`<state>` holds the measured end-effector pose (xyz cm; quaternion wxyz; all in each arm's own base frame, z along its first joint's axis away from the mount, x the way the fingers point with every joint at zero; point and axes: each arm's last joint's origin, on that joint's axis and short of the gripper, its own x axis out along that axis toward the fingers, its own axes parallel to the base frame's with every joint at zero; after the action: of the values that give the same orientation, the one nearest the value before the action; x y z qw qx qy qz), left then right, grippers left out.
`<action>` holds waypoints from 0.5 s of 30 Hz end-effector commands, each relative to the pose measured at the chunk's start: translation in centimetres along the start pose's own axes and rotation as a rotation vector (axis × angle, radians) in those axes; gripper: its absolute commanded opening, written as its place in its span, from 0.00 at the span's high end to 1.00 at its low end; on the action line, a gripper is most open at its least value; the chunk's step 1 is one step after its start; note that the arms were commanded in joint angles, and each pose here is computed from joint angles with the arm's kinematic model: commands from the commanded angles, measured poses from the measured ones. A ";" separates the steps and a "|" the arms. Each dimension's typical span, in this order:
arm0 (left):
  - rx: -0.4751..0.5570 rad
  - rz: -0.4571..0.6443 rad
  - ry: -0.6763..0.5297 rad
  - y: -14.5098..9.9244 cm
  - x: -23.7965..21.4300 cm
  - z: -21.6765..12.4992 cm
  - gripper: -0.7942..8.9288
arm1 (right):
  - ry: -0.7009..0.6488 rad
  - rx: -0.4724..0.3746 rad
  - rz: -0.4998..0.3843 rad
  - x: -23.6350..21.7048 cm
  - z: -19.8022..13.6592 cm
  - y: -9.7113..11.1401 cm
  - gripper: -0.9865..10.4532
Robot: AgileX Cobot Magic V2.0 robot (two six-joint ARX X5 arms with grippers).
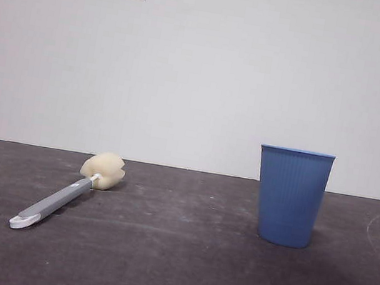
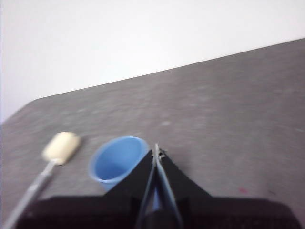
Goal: Pick up the cup brush,pick up the cup,insert the brush into the cup,clean the cup,put the cup brush back,put the cup back to the fixed position on the table
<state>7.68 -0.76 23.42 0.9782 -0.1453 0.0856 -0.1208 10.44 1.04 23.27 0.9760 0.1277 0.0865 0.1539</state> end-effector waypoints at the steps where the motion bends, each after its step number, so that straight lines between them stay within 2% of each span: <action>1: -0.018 -0.047 0.035 -0.8 -0.4 1.7 0.93 | 0.040 -0.024 0.068 0.3 2.1 0.7 0.92; 8: -0.026 -0.196 0.154 -2.5 -0.4 6.2 0.93 | 0.208 -0.097 0.187 0.5 7.2 2.3 0.92; 15: 0.029 -0.207 0.311 -3.4 -0.4 9.1 0.93 | 0.384 -0.160 0.199 -0.4 10.5 3.6 0.92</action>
<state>8.46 -1.47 32.90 0.9363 -0.1440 0.2167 -0.2360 11.40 1.83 34.10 0.9306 0.0508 0.2435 0.2687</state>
